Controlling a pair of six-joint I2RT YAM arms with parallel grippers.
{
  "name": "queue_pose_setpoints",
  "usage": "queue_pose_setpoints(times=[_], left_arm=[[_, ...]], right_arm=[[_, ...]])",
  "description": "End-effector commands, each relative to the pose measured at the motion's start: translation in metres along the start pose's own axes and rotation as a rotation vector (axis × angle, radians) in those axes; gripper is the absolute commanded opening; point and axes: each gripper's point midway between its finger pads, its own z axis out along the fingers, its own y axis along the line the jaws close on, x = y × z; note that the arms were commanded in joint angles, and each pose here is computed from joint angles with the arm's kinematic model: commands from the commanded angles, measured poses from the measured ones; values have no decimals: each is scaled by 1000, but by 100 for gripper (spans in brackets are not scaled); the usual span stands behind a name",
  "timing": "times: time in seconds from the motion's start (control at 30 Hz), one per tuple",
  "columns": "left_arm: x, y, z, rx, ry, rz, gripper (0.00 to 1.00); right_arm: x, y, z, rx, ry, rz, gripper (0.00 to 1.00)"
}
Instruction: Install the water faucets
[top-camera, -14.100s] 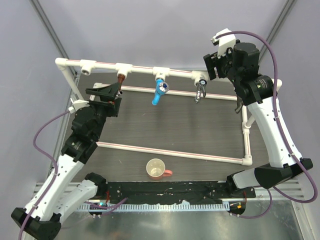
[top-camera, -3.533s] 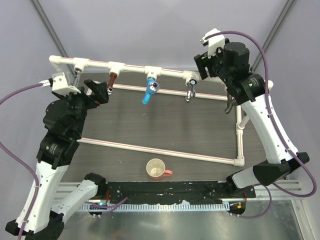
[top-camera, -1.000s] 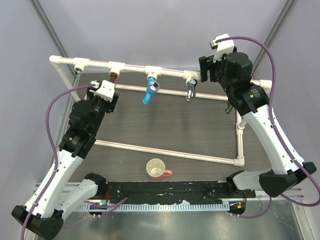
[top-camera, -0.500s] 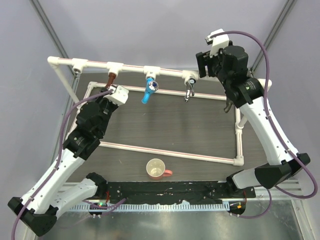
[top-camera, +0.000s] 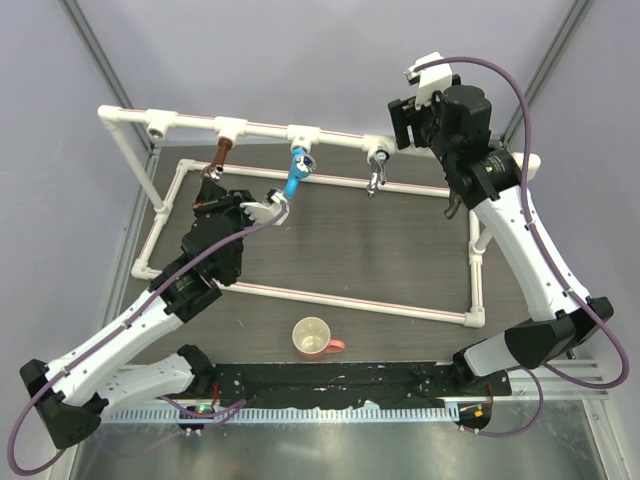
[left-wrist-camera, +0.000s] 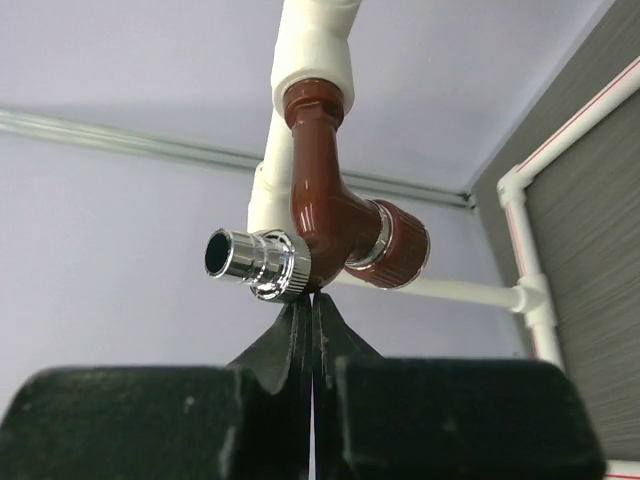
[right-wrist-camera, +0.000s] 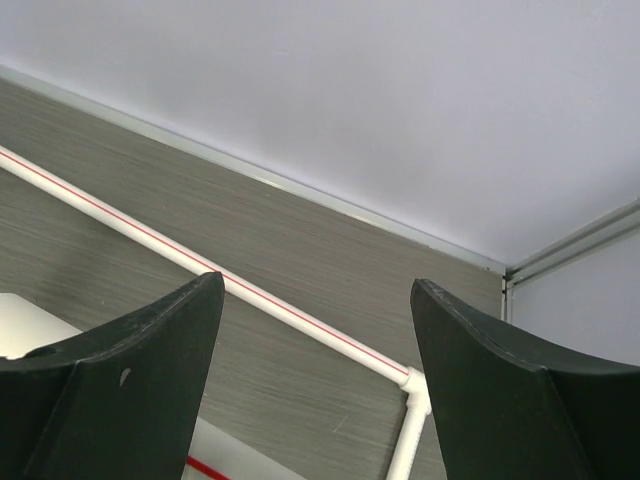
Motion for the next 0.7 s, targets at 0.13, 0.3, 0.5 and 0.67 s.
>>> queue_pose_setpoints(times=[0.13, 0.3, 0.5, 0.67], left_arm=[[-37, -15, 7, -2, -147, 309, 0], [-36, 4, -3, -58, -163, 200, 35], [-35, 39, -23, -93, -223, -150, 90], [-41, 83, -48, -75, -367, -606, 97]], right_arm=[[108, 73, 7, -272, 347, -91, 83], [107, 72, 6, -270, 346, -91, 82], [104, 71, 2, -268, 340, -88, 82], [97, 66, -1, -251, 327, -77, 82]])
